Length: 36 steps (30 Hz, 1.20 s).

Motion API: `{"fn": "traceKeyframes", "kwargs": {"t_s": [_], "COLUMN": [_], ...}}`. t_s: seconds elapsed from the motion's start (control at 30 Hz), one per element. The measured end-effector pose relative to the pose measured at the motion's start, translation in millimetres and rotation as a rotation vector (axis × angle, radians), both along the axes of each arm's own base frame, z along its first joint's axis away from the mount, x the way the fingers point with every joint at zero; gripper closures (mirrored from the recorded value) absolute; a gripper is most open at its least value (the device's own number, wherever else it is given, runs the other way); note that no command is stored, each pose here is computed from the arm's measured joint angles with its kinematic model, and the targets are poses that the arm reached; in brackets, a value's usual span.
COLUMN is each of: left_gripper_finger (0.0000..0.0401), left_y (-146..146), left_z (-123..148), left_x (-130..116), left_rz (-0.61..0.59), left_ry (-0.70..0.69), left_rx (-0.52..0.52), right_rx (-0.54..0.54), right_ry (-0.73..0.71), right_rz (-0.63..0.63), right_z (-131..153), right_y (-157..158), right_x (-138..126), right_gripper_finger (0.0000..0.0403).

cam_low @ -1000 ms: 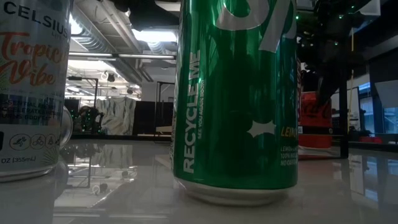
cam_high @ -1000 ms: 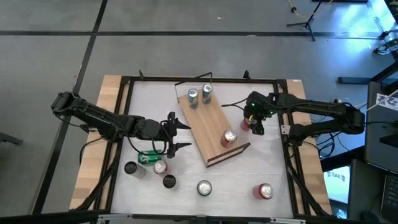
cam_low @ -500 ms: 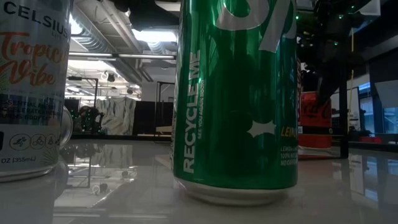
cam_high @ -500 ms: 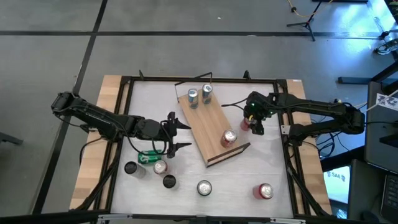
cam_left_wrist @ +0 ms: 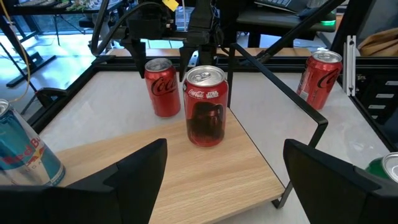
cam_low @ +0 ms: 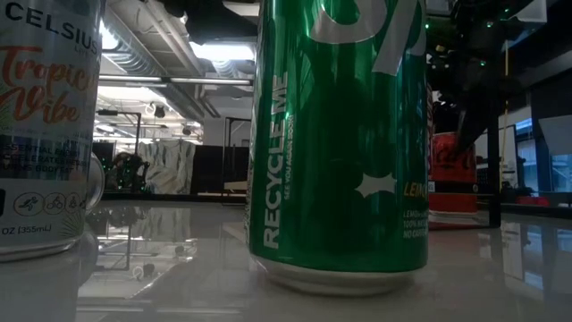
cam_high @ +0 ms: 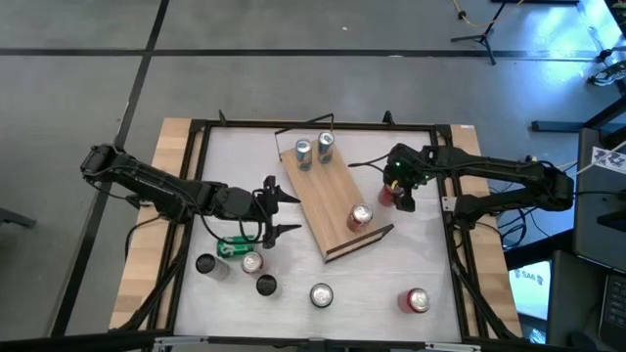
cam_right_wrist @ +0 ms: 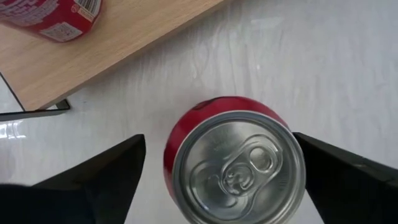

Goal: Place canned beverage on shelf
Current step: Put the top red-black soda can on the shelf

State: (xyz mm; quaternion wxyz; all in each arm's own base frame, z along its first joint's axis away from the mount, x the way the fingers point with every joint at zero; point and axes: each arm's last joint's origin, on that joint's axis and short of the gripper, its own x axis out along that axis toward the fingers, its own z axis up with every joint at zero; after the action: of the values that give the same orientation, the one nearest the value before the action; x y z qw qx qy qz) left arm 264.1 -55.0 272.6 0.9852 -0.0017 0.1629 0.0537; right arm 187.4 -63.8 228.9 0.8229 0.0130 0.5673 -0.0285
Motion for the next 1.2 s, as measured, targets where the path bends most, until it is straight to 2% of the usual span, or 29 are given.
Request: {"fn": "traceKeyframes", "kwargs": {"t_s": [0.3, 0.6, 1.0, 1.2], "left_gripper_finger": [0.009, 0.009, 0.009, 0.009], "left_y": [0, 0, 0, 0], "left_z": [0, 0, 0, 0], "left_x": [0, 0, 0, 0], "left_rz": [0.0, 0.0, 0.0, 0.0], "left_ry": [0.0, 0.0, 0.0, 0.0], "left_rx": [0.0, 0.0, 0.0, 0.0], "right_rx": [-0.006, 0.024, 0.15, 0.087], "right_ry": [0.001, -0.039, -0.044, -0.037], "right_rz": [-0.008, -0.114, -0.436, -0.502], "right_z": [5, 25, 27, 27], "right_y": [0, -2, -2, -4], "right_x": [0, 4, 3, 3], "right_gripper_finger": [0.0035, 0.0036, 0.0036, 0.0035]}}
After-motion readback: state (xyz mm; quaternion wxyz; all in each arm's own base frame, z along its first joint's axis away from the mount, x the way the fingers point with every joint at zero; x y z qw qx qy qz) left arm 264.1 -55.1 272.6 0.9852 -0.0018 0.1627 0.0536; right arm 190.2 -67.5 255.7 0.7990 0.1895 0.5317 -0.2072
